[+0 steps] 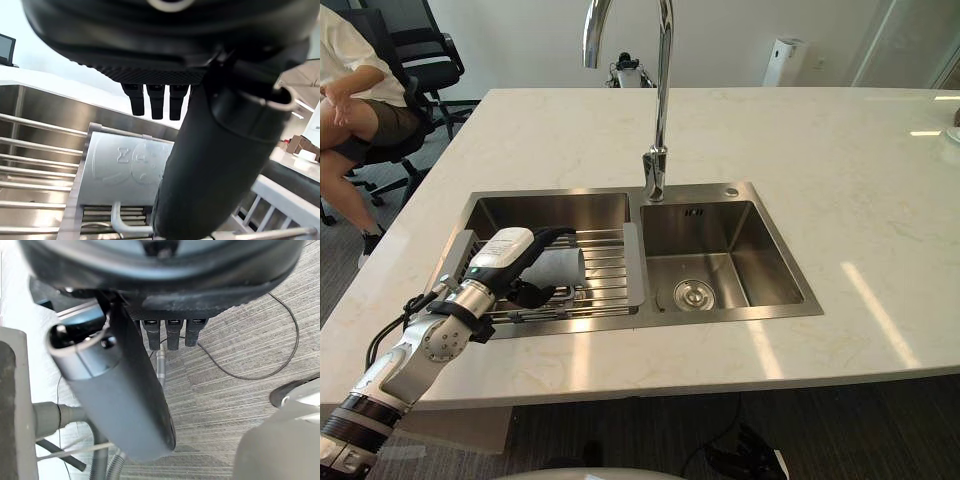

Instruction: Walk over to the sink, pick up the cup, carry it to the dishwasher, place the cup inside the dishwasher, then close the dishwasher door

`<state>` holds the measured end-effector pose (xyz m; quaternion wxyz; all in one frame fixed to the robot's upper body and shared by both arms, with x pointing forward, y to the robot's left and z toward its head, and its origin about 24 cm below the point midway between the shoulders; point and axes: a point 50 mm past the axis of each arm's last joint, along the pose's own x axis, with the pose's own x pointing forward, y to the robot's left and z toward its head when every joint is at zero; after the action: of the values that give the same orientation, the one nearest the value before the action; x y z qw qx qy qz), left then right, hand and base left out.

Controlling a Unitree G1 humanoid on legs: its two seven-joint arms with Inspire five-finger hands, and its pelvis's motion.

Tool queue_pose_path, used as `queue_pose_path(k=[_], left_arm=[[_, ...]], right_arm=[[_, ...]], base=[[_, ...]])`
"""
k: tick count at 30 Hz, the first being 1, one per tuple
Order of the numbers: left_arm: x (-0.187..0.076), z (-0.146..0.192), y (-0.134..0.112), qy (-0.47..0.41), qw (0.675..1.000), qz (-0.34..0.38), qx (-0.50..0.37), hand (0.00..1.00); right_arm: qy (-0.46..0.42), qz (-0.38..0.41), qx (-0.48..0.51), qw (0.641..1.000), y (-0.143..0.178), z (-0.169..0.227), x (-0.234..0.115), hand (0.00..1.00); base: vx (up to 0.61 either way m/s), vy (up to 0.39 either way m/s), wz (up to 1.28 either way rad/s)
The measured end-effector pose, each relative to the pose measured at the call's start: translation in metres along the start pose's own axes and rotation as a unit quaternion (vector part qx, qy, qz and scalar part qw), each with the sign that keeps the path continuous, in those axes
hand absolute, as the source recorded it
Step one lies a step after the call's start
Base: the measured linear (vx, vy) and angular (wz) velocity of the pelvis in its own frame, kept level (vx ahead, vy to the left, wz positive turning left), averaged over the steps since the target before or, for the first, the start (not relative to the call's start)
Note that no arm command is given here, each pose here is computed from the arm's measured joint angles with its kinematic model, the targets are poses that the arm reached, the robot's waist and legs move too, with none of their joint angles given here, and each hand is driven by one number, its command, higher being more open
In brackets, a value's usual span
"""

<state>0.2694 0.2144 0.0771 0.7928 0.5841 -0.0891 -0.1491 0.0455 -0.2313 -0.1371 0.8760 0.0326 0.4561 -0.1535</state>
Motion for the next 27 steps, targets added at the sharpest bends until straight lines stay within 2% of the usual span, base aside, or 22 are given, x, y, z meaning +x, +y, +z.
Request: queue_pose_path(k=[13, 14, 15, 27], left_arm=[[0.035, -0.003, 0.0, 0.007, 0.997, -0.042, 0.068, 0.9], [0.051, 0.0, 0.011, 0.0, 0.995, -0.041, 0.086, 0.9], [0.054, 0.003, 0.015, -0.005, 0.995, -0.035, 0.089, 0.3], [0.068, 0.001, 0.03, 0.007, 0.995, -0.027, 0.093, 0.3]], right_arm=[[-0.015, 0.013, -0.012, 1.0, 0.006, 0.012, 0.006, 0.9], [-0.021, 0.024, -0.021, 0.999, 0.011, 0.016, 0.008, 0.9], [-0.022, 0.024, -0.021, 0.999, 0.011, 0.017, 0.008, 0.9], [-0.035, 0.03, -0.027, 0.999, 0.014, 0.026, 0.012, 0.9]], base=[[-0.04, 0.013, -0.1], [-0.03, -0.001, -0.18], [-0.01, -0.005, -0.11], [0.0, -0.003, -0.02]])
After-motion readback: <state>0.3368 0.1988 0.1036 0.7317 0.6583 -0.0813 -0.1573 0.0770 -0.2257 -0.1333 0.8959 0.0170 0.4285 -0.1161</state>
